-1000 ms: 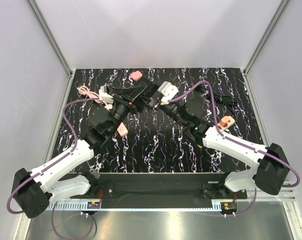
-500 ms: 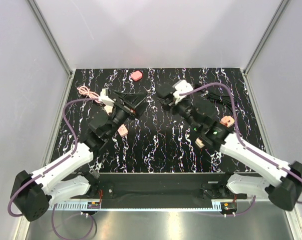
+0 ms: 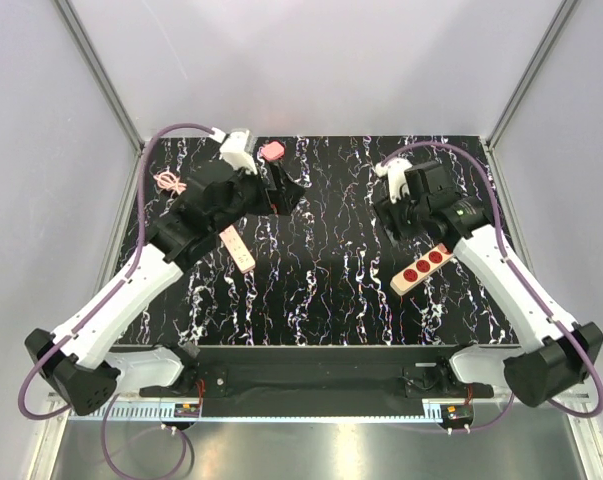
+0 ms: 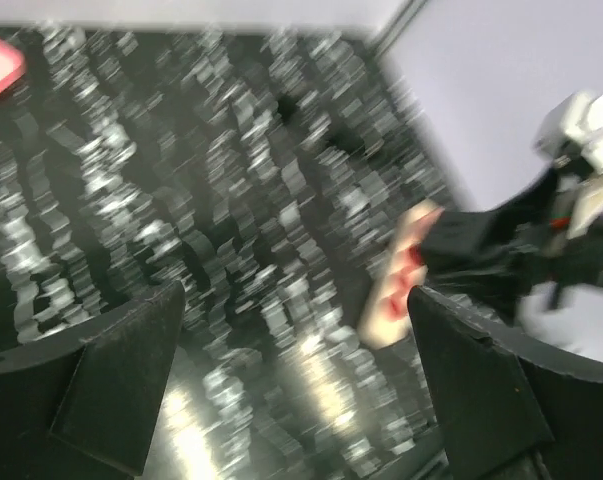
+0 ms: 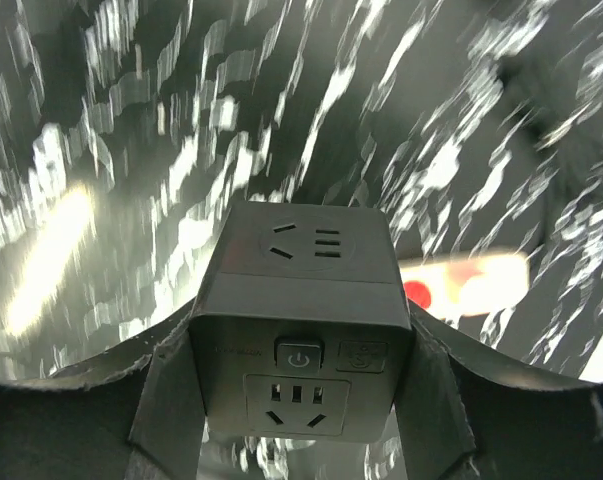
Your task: Insert the plug
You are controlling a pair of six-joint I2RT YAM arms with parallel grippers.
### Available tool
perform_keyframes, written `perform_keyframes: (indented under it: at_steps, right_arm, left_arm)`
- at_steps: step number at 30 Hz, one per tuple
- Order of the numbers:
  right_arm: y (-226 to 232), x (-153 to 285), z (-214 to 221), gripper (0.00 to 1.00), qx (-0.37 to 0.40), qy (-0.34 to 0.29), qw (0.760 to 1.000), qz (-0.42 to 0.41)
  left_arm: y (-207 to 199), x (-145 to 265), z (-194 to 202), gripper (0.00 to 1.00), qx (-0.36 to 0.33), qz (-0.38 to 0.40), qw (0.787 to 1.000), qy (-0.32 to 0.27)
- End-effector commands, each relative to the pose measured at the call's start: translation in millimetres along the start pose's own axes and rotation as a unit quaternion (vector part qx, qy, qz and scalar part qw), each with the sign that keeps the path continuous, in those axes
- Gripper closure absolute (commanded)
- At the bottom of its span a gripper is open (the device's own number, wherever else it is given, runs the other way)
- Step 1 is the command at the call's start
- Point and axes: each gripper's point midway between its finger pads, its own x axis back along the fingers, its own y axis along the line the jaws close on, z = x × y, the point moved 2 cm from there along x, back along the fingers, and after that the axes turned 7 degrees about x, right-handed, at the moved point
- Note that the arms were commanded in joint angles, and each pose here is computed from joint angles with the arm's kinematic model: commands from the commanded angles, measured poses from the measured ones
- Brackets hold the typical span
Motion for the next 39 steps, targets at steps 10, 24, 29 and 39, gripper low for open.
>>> perform_keyframes:
  at_steps: [10, 24, 29, 39]
  right_arm:
    - [32.2, -18.1, 100.1, 1.00, 0.012, 0.195, 0.961, -0.197]
    - [6.4, -36.6, 143.3, 1.00, 0.013, 0.270, 0.948, -0.170]
    - [-8.0, -43.2, 140.5, 1.00, 0.020, 0.260, 0.954, -0.146]
    - [-12.1, -60.9, 141.4, 1.00, 0.037, 0.248, 0.955, -0.160]
  left_arm:
    - [69.0, -4.3, 65.9, 0.01, -0.128, -0.083, 0.984, 0.095]
    - [60.6, 19.9, 42.2, 0.01, -0.134, -0.066, 0.988, 0.025]
    - [59.2, 21.6, 42.0, 0.01, -0.133, -0.063, 0.989, 0.025]
    - [54.4, 23.2, 41.9, 0.01, -0.125, -0.051, 0.991, 0.025]
